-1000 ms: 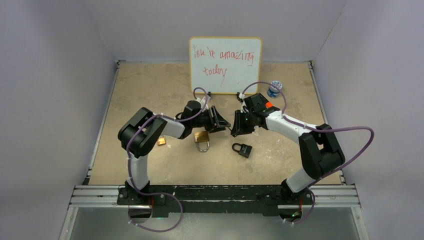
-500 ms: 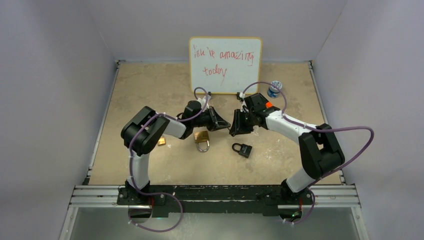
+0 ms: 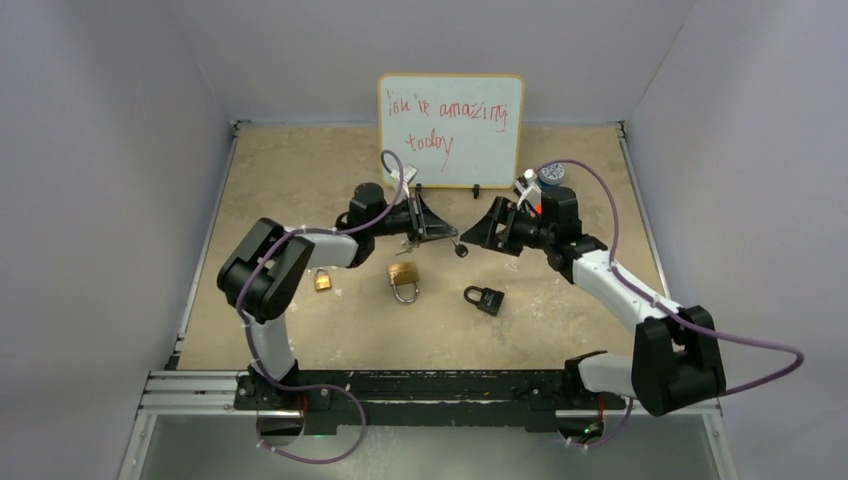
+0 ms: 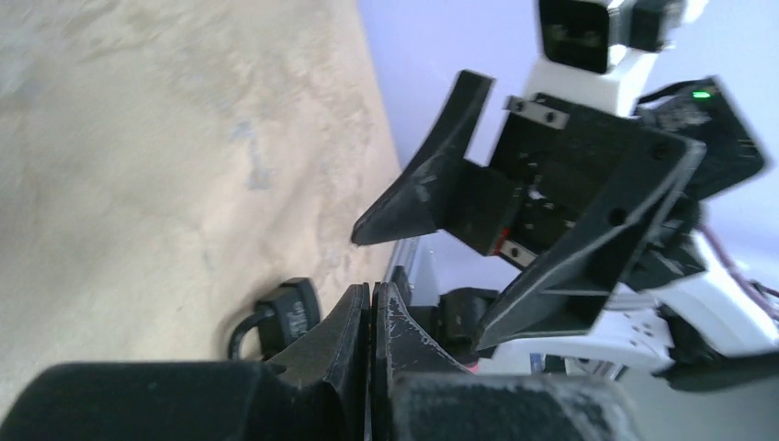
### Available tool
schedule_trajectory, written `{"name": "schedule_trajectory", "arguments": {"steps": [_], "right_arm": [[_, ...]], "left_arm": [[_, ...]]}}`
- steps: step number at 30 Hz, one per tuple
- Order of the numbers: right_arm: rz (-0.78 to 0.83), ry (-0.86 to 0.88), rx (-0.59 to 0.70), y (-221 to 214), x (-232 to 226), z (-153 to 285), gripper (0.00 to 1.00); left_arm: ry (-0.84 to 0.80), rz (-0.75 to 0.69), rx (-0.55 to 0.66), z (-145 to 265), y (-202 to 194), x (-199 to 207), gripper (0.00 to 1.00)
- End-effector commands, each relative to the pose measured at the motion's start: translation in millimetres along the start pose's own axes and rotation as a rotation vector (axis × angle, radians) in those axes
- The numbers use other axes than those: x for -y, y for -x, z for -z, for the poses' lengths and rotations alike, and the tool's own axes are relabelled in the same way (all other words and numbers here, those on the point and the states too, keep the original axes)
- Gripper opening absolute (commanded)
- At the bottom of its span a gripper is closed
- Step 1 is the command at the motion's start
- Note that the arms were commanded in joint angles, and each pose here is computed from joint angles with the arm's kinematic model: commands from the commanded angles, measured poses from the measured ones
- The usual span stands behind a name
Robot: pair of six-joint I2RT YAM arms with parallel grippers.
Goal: Unlock with the key
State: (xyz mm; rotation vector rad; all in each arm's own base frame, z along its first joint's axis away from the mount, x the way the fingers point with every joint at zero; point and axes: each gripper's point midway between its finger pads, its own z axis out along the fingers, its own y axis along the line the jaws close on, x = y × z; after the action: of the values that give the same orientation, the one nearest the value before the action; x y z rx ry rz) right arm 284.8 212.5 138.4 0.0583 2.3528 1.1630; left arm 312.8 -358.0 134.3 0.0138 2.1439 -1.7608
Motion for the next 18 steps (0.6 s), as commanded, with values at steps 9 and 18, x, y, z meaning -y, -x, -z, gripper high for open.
{"name": "schedule_trajectory", "arguments": {"steps": [9, 18], "right_arm": [[0.21, 0.516, 0.22, 23, -120, 66, 0.56], [0.255, 0.596, 0.254, 24, -138, 81, 0.51]], "left_arm": [[-0.329, -0.366, -0.105, 42, 26, 163, 0.0], [-0.392, -0.356, -0.093, 49, 26, 184, 0.0]]}}
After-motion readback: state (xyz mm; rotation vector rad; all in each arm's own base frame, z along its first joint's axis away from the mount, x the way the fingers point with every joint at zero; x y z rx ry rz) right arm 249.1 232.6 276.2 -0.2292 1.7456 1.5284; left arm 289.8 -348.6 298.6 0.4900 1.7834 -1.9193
